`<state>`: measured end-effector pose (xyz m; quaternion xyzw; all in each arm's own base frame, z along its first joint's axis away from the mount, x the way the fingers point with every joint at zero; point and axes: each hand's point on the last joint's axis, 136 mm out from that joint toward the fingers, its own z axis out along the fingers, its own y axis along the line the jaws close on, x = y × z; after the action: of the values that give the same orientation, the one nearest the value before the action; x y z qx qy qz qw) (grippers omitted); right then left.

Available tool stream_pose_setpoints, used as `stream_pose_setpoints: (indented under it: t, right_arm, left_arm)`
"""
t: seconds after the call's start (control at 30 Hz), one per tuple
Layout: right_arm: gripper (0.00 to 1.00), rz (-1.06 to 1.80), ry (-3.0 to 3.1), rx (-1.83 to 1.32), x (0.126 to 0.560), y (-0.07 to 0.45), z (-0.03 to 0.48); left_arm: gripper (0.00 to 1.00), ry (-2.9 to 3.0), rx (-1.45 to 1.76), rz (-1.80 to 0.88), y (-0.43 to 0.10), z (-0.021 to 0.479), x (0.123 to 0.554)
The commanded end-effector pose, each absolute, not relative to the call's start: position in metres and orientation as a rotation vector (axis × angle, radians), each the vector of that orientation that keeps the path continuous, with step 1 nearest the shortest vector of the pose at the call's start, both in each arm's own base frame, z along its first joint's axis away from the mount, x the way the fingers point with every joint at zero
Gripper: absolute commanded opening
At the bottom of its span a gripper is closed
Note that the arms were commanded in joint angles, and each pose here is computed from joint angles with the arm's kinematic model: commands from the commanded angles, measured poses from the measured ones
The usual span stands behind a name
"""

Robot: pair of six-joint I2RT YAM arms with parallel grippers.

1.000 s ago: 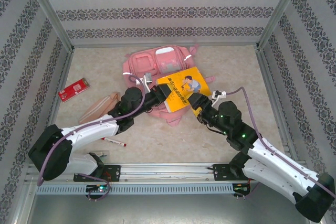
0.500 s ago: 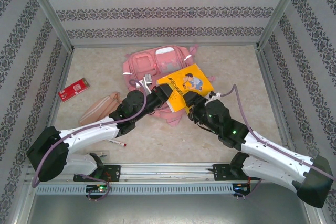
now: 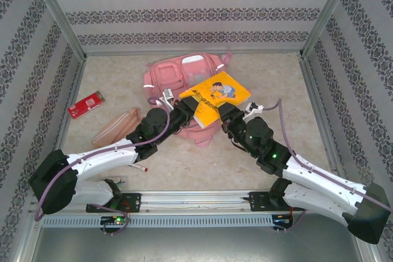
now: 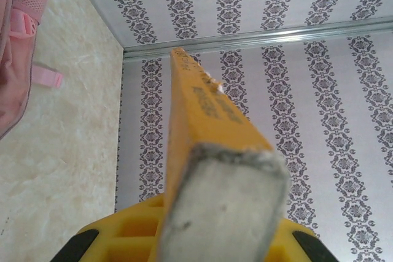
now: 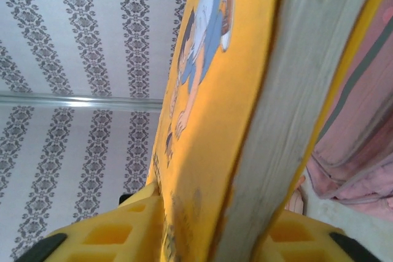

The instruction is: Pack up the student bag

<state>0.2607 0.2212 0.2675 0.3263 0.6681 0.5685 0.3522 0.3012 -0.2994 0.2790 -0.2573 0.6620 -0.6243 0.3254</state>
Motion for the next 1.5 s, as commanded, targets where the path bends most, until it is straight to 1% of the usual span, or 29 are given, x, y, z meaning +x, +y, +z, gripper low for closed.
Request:
stream_pose_setpoints:
  t: [0.0, 0.07, 0.1, 0.13, 0.17, 0.2, 0.23, 0.27, 0.33, 0.4, 0.43, 0.47, 0.53, 0.63, 0.7, 0.77, 0.83, 0.93, 1.03, 1.1, 1.17, 1.3, 1.33, 1.37, 1.47]
  right_arm:
    - [0.25, 1.564, 1.516, 0.743, 0.266, 0.223, 0.325]
    - [0.15, 1.544, 1.518, 0.733, 0.267, 0.223, 0.326]
    - [0.12, 1.531, 1.524, 0.729, 0.268, 0.222, 0.325]
    - [0.08, 1.518, 1.530, 0.719, 0.269, 0.221, 0.324]
    - [0.05, 1.502, 1.542, 0.704, 0.270, 0.220, 0.323]
    - [0.02, 1.482, 1.564, 0.688, 0.271, 0.219, 0.320]
    - [0.01, 1.462, 1.599, 0.668, 0.272, 0.218, 0.316]
    - [0.01, 1.443, 1.629, 0.636, 0.273, 0.216, 0.311]
    - [0.00, 1.419, 1.681, 0.566, 0.275, 0.210, 0.302]
    - [0.00, 1.380, 1.718, 0.489, 0.277, 0.197, 0.294]
    - [0.00, 1.323, 1.774, 0.480, 0.277, 0.186, 0.284]
    - [0.00, 1.236, 1.836, 0.440, 0.276, 0.176, 0.276]
    - [0.00, 1.063, 1.957, 0.370, 0.272, 0.156, 0.264]
    - [0.00, 0.936, 2.044, 0.301, 0.271, 0.132, 0.256]
    - [0.00, 0.898, 2.060, 0.325, 0.272, 0.115, 0.254]
    - [0.03, 0.842, 2.073, 0.371, 0.272, 0.096, 0.253]
    - [0.03, 0.800, 2.083, 0.390, 0.272, 0.084, 0.253]
    - [0.02, 0.795, 2.084, 0.373, 0.270, 0.081, 0.256]
    - [0.00, 0.805, 2.077, 0.359, 0.267, 0.082, 0.258]
    - [0.00, 0.808, 2.073, 0.345, 0.266, 0.083, 0.259]
    - [0.00, 0.812, 2.075, 0.331, 0.264, 0.085, 0.258]
    - [0.00, 0.836, 2.091, 0.320, 0.261, 0.088, 0.253]
    - [0.00, 0.843, 2.096, 0.317, 0.261, 0.090, 0.252]
    - [0.00, 0.850, 2.101, 0.310, 0.260, 0.091, 0.251]
    - [0.00, 0.878, 2.119, 0.291, 0.260, 0.096, 0.247]
  left_arm:
    - [0.05, 1.790, -0.643, -1.730, -0.314, 0.276, 0.279]
    - [0.12, 1.797, -0.644, -1.727, -0.313, 0.275, 0.277]
    - [0.17, 1.802, -0.643, -1.720, -0.312, 0.274, 0.277]
    - [0.26, 1.807, -0.637, -1.709, -0.310, 0.272, 0.276]
    - [0.39, 1.813, -0.625, -1.691, -0.307, 0.268, 0.274]
    - [0.48, 1.811, -0.614, -1.669, -0.303, 0.266, 0.274]
    - [0.56, 1.819, -0.580, -1.628, -0.296, 0.261, 0.273]
    - [0.61, 1.834, -0.526, -1.579, -0.287, 0.255, 0.272]
    - [0.66, 1.892, -0.363, -1.432, -0.270, 0.246, 0.271]
    - [0.77, 1.998, -0.201, -1.202, -0.248, 0.238, 0.264]
    - [0.80, 2.062, -0.060, -1.027, -0.237, 0.230, 0.258]
    - [0.80, 2.099, 0.108, -0.885, -0.230, 0.228, 0.251]
    - [0.81, 2.132, 0.424, -0.707, -0.227, 0.218, 0.240]
    - [0.83, 2.149, 0.807, -0.589, -0.237, 0.195, 0.229]
    - [0.85, 2.162, 0.946, -0.514, -0.242, 0.181, 0.234]
    - [0.88, 2.239, 0.990, -0.370, -0.239, 0.161, 0.251]
    - [0.88, 2.319, 1.011, -0.245, -0.237, 0.149, 0.271]
    - [0.87, 2.421, 1.039, -0.092, -0.235, 0.131, 0.297]
    - [0.85, 2.543, 0.972, 0.021, -0.227, 0.118, 0.323]
    - [0.83, 2.604, 0.970, 0.028, -0.230, 0.114, 0.333]
    - [0.83, 2.626, 0.999, 0.017, -0.239, 0.107, 0.339]
    - [0.84, 2.648, 1.110, -0.106, -0.262, 0.094, 0.339]
    - [0.88, 2.663, 1.138, -0.137, -0.267, 0.089, 0.336]
    - [0.90, 2.673, 1.142, -0.125, -0.267, 0.085, 0.338]
    - [0.91, 2.678, 1.117, -0.012, -0.262, 0.076, 0.353]
